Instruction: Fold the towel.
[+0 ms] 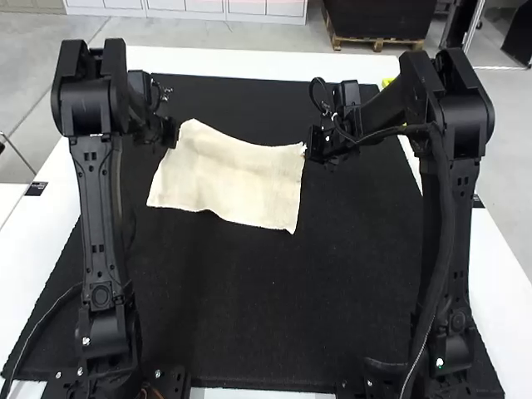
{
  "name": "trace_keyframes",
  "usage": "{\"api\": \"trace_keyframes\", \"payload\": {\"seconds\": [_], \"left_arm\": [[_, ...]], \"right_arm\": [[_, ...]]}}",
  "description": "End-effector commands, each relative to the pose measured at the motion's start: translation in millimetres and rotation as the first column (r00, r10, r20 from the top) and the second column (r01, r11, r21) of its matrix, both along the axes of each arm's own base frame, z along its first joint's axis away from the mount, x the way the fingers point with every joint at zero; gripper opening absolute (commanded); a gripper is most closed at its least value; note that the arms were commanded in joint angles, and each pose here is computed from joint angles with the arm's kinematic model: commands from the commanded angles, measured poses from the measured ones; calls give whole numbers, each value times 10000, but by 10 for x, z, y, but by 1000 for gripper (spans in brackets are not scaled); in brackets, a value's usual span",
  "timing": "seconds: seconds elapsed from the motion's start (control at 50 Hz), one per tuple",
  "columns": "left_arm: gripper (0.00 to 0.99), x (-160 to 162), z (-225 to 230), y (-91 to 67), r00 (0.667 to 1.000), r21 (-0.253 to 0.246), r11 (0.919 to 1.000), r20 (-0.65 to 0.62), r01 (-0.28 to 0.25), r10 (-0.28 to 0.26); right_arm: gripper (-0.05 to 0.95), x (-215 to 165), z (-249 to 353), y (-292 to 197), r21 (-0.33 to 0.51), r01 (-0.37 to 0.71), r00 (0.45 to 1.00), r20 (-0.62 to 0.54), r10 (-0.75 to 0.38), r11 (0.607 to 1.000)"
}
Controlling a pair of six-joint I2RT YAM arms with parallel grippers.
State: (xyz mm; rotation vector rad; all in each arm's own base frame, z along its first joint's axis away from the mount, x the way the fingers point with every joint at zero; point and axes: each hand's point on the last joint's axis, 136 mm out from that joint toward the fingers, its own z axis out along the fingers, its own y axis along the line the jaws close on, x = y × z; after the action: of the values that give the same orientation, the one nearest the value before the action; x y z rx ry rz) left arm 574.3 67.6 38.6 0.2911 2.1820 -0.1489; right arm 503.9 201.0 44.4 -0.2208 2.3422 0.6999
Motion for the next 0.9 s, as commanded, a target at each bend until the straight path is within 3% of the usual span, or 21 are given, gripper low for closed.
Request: {"api": "trace_keyframes", "payload": {"seconds": [0.0, 0.2, 0.68, 0.88], "left_arm": [[26, -21, 204, 170, 9990, 34, 9998, 399, -221, 219], [26, -132, 221, 132, 9995, -259, 9997, 318, 11, -2], [26, -245, 499, 68, 9944, -168, 9997, 1041, 187, -169], [26, -367, 545, 159, 9903, -105, 9999, 1388, 11, 4]], "right_arm": [[-28, 93, 381, -154, 302, 282, 9974, 661, -301, 9991], [-28, 6, 406, -103, 450, -21, 9989, 464, 0, 9990], [-28, -161, 526, -38, 726, -421, 9984, 405, 392, 9965], [-28, -232, 530, -47, 802, -511, 9983, 335, 485, 9955]]}}
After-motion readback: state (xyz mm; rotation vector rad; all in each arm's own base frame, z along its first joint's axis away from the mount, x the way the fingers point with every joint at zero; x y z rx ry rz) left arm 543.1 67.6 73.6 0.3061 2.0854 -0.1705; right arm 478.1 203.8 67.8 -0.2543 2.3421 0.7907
